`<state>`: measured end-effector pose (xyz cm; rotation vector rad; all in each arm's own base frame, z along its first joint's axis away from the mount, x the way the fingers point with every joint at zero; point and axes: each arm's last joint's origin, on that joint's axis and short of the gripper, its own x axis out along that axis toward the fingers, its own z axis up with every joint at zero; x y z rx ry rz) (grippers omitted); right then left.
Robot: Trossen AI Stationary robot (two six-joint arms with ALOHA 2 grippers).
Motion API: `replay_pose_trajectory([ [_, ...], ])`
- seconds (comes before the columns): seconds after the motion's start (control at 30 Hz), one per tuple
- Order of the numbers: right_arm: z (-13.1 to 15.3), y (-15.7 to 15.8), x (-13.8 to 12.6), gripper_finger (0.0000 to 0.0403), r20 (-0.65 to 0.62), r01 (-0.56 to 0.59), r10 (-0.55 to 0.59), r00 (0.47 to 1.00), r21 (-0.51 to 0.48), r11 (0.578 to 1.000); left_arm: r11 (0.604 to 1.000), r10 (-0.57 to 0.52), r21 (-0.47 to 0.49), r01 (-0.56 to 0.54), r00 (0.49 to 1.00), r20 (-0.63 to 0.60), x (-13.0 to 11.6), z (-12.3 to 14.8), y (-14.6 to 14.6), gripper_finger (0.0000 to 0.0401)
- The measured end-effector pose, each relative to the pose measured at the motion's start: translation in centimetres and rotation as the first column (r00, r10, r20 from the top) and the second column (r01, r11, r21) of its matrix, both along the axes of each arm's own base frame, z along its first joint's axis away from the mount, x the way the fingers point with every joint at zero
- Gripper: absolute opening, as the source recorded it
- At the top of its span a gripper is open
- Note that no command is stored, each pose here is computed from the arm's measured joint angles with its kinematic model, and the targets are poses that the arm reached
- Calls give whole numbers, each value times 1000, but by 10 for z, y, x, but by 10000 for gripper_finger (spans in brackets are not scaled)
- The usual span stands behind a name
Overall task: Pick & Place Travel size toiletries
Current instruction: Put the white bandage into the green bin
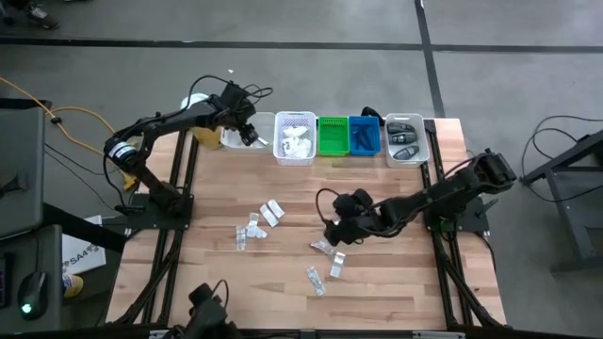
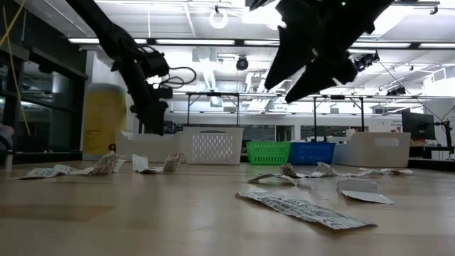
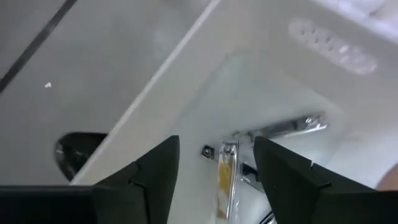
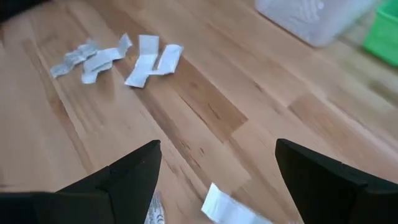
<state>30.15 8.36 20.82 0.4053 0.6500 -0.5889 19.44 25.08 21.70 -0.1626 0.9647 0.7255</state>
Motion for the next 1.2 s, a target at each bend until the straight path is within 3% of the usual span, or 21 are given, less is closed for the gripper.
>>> replay_pose_trajectory([
  [0.17, 10, -9, -23, 309, -55, 143, -140, 989, 55, 988, 998, -26, 56, 22, 997, 67, 2, 27, -15, 174],
  [0.3, 9, -14, -40, 309, -137, 292, -277, 951, 105, 951, 990, -104, 111, 91, 988, 117, 12, 49, -39, 152],
  [0.5, 2, -20, -63, 309, -296, 531, -479, 826, 126, 838, 962, -245, 160, 220, 957, 157, 32, 65, -75, 127],
  [0.63, 2, -23, -73, 309, -301, 648, -598, 743, 100, 755, 938, -320, 195, 285, 930, 180, 43, 70, -93, 117],
  [1.07, -41, -32, -75, 309, -329, 787, -728, 601, 84, 611, 868, -459, 346, 356, 841, 286, 35, 37, -145, 110],
  [1.2, -50, -33, -71, 309, -337, 804, -744, 577, 72, 591, 839, -511, 386, 382, 797, 322, 30, 26, -162, 110],
])
